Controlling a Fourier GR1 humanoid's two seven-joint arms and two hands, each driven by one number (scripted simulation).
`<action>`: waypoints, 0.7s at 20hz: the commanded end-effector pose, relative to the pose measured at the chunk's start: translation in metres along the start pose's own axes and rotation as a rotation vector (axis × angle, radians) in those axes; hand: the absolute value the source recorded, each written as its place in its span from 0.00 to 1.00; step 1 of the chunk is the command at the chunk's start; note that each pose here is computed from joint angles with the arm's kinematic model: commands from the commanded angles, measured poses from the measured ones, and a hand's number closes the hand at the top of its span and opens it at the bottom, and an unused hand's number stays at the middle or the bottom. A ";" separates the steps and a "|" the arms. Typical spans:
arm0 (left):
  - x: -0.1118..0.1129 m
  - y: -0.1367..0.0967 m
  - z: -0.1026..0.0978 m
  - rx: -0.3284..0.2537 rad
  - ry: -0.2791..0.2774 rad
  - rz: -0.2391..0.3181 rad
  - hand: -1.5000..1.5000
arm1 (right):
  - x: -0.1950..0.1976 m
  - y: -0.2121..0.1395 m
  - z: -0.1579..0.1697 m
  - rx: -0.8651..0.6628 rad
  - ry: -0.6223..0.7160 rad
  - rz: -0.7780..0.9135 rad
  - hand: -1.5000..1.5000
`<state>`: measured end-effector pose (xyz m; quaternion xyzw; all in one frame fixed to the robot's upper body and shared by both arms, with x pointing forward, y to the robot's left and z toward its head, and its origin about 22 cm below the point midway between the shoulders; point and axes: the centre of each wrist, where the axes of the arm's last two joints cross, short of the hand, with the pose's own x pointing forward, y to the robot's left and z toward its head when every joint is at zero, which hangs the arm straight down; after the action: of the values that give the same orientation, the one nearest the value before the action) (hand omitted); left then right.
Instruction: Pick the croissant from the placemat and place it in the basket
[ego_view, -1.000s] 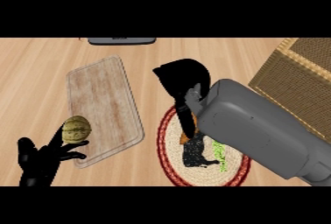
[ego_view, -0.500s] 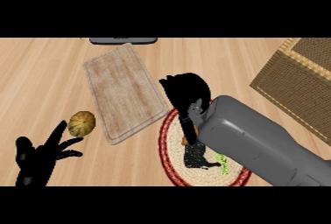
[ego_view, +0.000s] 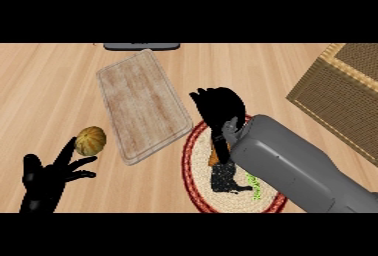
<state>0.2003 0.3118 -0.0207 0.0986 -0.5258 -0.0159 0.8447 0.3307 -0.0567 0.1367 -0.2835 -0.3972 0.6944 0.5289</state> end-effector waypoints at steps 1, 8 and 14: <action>-0.013 -0.013 0.002 -0.056 0.102 0.006 0.50 | 0.012 0.016 -0.007 -0.006 0.006 -0.006 0.00; -0.019 -0.012 -0.009 -0.052 0.102 0.031 0.50 | -0.001 0.029 -0.017 0.058 0.028 0.047 0.00; -0.030 -0.012 0.004 -0.039 0.088 0.016 0.50 | -0.014 0.057 -0.030 0.111 0.089 0.062 0.00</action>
<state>0.1998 0.3139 -0.0219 0.0861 -0.5335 -0.0175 0.8412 0.3290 -0.0556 0.0872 -0.2961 -0.3459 0.7138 0.5321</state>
